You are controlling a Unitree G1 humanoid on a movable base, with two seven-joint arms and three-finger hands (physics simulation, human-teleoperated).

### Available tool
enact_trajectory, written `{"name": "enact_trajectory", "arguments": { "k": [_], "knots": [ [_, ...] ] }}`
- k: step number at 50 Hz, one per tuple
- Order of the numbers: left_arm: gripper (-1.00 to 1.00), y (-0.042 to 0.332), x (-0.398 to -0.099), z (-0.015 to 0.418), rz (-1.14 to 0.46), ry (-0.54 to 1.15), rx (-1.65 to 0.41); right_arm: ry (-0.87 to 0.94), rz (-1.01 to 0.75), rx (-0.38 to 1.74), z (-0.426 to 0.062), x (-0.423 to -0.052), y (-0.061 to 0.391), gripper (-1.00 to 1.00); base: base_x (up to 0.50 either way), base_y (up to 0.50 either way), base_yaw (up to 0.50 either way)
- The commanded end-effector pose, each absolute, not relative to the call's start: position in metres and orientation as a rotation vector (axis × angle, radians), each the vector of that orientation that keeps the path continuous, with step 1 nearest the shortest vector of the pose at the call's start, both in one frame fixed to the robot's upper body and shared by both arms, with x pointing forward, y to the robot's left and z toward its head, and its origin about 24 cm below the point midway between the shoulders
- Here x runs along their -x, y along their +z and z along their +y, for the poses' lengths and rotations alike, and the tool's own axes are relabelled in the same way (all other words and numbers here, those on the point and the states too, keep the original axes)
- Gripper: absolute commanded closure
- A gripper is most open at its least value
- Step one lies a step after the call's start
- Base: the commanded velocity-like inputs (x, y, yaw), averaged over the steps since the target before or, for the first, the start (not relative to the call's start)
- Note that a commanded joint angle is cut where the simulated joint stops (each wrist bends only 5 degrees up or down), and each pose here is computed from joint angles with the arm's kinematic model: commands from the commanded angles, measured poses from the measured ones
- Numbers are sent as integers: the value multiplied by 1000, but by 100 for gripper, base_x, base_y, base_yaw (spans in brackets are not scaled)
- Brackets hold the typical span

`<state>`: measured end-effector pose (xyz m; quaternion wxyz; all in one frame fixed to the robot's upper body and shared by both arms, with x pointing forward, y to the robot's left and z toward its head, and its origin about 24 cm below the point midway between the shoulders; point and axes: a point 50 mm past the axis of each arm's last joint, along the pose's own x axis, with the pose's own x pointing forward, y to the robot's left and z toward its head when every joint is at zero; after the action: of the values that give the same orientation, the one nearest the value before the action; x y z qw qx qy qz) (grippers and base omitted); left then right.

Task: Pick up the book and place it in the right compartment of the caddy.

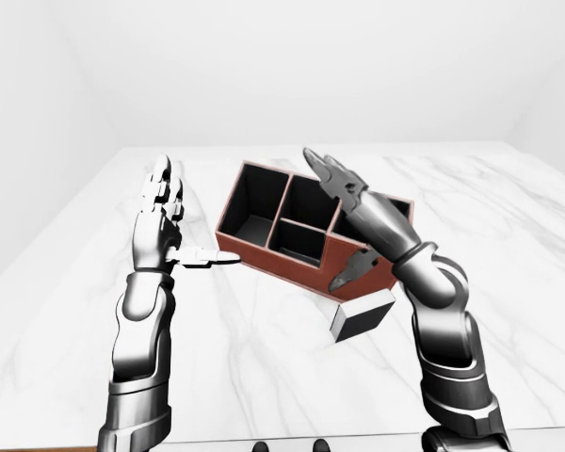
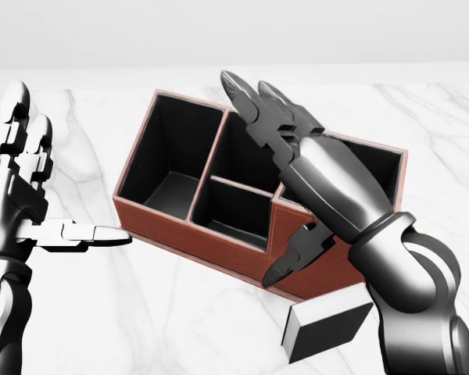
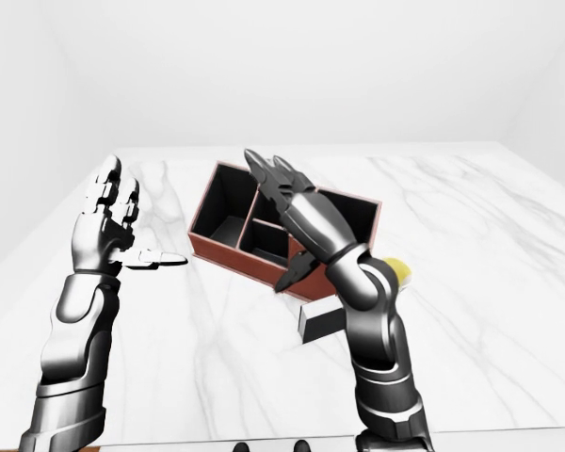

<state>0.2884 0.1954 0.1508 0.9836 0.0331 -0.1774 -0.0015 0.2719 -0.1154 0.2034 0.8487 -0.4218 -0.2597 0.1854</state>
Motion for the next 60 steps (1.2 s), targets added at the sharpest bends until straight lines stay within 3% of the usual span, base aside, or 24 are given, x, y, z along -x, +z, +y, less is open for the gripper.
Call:
{"name": "enact_trajectory", "arguments": {
  "k": [1,3,5,13,30,42,51,52,60],
  "knots": [
    [-100,150,-289,196,-353,-1,-68,470,-557,1039,-100,-244,192,-100,0,0,0],
    [-100,150,-289,196,-352,-2,-68,485,-537,1050,-100,-241,188,-100,0,0,0],
    [-100,150,-289,195,-353,-4,-65,505,-496,1080,-99,-235,179,-84,0,0,0],
    [-100,151,-287,194,-362,-16,-57,501,-414,1128,-98,-218,162,-77,0,0,0],
    [-100,164,-288,199,-413,24,5,554,-237,1193,-100,-204,126,-76,0,0,0],
    [-100,167,-288,200,-425,29,11,591,-123,1264,-99,-213,103,-78,0,0,0],
    [-100,169,-288,201,-434,34,20,602,-85,1298,-98,-219,96,-70,0,0,0],
    [-100,169,-288,201,-435,35,22,601,-85,1298,-98,-219,96,-60,0,0,0],
    [-100,170,-288,201,-438,35,26,596,-55,1320,-102,-220,92,-59,0,0,0]
  ]
}}
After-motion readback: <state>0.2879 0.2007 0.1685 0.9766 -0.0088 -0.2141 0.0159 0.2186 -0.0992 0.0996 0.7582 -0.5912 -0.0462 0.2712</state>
